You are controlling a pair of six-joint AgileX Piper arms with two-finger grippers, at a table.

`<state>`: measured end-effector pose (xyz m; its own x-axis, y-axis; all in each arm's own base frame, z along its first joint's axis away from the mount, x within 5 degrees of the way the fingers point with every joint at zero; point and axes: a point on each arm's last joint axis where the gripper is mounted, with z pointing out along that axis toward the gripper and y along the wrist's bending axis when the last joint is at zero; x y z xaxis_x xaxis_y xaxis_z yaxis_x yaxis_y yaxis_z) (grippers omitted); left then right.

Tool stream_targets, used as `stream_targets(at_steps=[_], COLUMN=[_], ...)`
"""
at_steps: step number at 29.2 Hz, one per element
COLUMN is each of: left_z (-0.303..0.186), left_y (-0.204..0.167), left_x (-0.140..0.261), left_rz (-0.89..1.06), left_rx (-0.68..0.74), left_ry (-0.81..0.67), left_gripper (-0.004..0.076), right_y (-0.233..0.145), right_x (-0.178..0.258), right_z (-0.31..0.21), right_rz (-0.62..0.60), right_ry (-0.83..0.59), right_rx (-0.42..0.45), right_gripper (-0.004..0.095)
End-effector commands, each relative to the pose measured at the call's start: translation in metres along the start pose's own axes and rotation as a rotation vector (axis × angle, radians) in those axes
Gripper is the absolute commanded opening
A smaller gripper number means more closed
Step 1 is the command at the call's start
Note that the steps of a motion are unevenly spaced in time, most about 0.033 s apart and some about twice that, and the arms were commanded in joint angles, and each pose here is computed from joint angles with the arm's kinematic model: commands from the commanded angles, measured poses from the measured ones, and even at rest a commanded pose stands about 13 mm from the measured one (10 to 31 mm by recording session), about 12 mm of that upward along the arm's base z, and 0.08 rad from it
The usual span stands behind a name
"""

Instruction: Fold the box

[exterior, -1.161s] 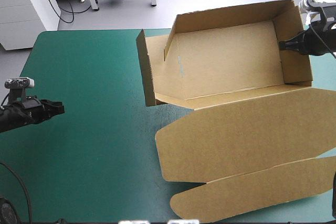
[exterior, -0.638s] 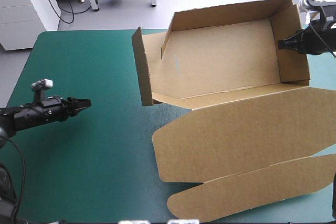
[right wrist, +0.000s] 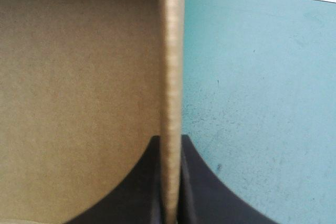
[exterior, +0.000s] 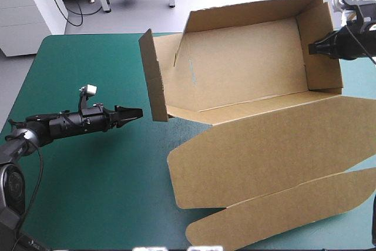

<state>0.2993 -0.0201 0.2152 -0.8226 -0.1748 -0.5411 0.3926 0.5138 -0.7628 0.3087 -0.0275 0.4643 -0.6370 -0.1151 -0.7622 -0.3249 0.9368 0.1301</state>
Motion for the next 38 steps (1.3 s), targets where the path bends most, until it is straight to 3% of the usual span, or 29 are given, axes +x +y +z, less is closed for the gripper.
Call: stream_targets(at_steps=[1, 11, 17, 22, 32, 38], left_z=[-0.006, 0.009, 0.014, 0.007, -0.008, -0.015], left_y=[-0.025, -0.051, -0.092, -0.120, -0.151, -0.166], left_x=[-0.012, -0.017, -0.032, -0.047, -0.052, -0.054], left_rz=[0.027, 0.090, 0.202, 0.261, 0.311, 0.319], left_rx=[0.151, 0.227, 0.284, 0.309, 0.336, 0.376], left_ry=[-0.068, -0.033, -0.024, -0.047, -0.084, -0.137], left_gripper=[0.0679, 0.0679, 0.0679, 0.0679, 0.0679, 0.0679], right_y=[0.020, 0.037, 0.033, 0.032, 0.030, 0.047], right_x=[-0.012, -0.015, -0.013, -0.014, -0.020, -0.026], right_z=[-0.023, -0.015, -0.013, -0.013, -0.013, -0.005], right_rz=[-0.025, -0.080, -0.096, -0.097, -0.094, -0.138], right_ry=[-0.123, -0.109, -0.076, -0.095, -0.150, -0.175], right_rx=[-0.026, -0.069, 0.004, 0.016, 0.067, 0.115], right_gripper=[-0.0020, -0.0019, -0.0018, -0.0017, -0.0015, -0.0012])
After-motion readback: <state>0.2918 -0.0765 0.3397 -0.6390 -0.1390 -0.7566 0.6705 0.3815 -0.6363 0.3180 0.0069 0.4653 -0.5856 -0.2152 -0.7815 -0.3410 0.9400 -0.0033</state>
